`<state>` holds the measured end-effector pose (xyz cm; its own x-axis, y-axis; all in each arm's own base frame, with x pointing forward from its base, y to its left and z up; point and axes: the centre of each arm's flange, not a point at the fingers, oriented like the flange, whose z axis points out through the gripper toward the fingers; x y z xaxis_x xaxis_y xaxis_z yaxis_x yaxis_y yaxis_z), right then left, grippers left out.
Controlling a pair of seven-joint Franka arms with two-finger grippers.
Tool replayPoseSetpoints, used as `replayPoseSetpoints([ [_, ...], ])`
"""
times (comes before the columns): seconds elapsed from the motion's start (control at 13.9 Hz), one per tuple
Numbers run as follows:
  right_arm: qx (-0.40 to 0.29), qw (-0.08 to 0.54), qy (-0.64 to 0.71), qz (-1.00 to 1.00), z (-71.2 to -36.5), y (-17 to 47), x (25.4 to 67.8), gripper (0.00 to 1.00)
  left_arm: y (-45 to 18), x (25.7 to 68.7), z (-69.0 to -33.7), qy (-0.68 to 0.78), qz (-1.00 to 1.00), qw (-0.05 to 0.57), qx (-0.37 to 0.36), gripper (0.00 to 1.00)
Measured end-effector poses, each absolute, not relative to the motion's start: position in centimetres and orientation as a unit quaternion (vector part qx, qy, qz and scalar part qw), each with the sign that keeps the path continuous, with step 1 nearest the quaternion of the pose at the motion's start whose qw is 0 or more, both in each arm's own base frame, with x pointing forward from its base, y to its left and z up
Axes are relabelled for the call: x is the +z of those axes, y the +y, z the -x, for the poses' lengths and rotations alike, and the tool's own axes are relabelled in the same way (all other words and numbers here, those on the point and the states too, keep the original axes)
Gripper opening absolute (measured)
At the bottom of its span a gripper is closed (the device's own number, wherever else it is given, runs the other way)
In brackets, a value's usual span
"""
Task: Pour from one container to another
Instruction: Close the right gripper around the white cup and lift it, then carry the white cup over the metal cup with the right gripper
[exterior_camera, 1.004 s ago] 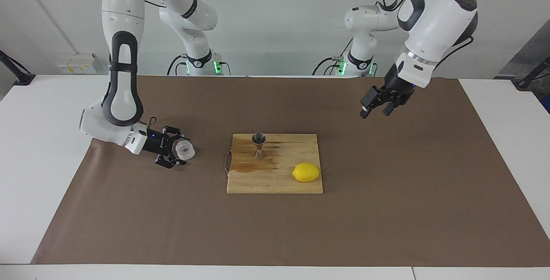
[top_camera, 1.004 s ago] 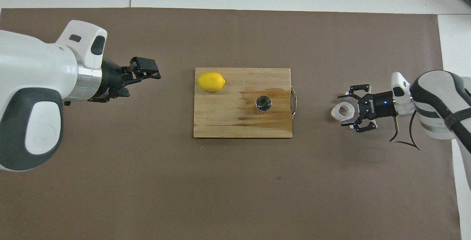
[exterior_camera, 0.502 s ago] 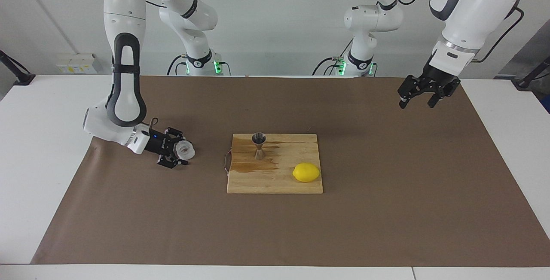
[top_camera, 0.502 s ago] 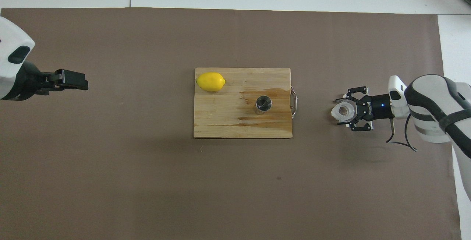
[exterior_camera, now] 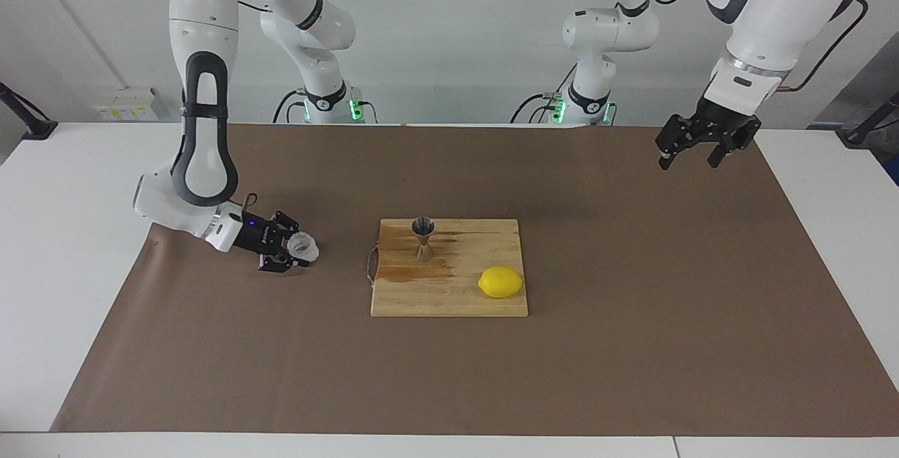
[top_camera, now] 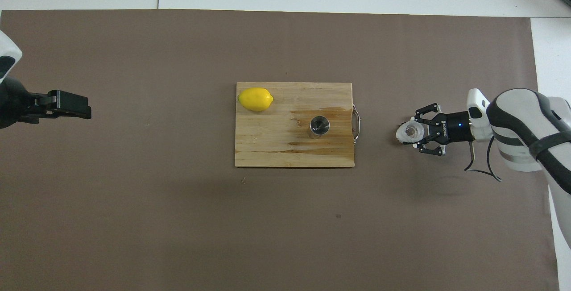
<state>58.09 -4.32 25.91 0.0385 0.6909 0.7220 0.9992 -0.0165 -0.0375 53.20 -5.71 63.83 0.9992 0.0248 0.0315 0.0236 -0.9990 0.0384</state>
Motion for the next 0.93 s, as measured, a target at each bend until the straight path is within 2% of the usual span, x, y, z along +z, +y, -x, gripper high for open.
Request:
replayPoseSetpoints([
  [0.22,-0.257,0.29,-0.622,0.68,-59.2,0.6,31.1,0.51,-5.4,63.8,-53.2,0.013,-1.0,0.011,0.015,1.0],
  [0.43,-0.233,0.285,-0.61,0.702,-58.9,6.0,36.3,0.51,-5.4,63.0,-53.2,0.012,-1.0,0.006,0.008,1.0],
  [0.65,-0.202,0.258,-0.607,0.724,-58.8,9.1,38.7,0.51,-5.6,62.0,-53.1,0.01,-1.0,0.005,-0.001,1.0],
  [0.93,-0.18,0.212,-0.615,0.738,-59.0,13.1,39.7,0.51,-6.1,62.3,-53.0,0.004,-1.0,0.006,0.005,1.0],
])
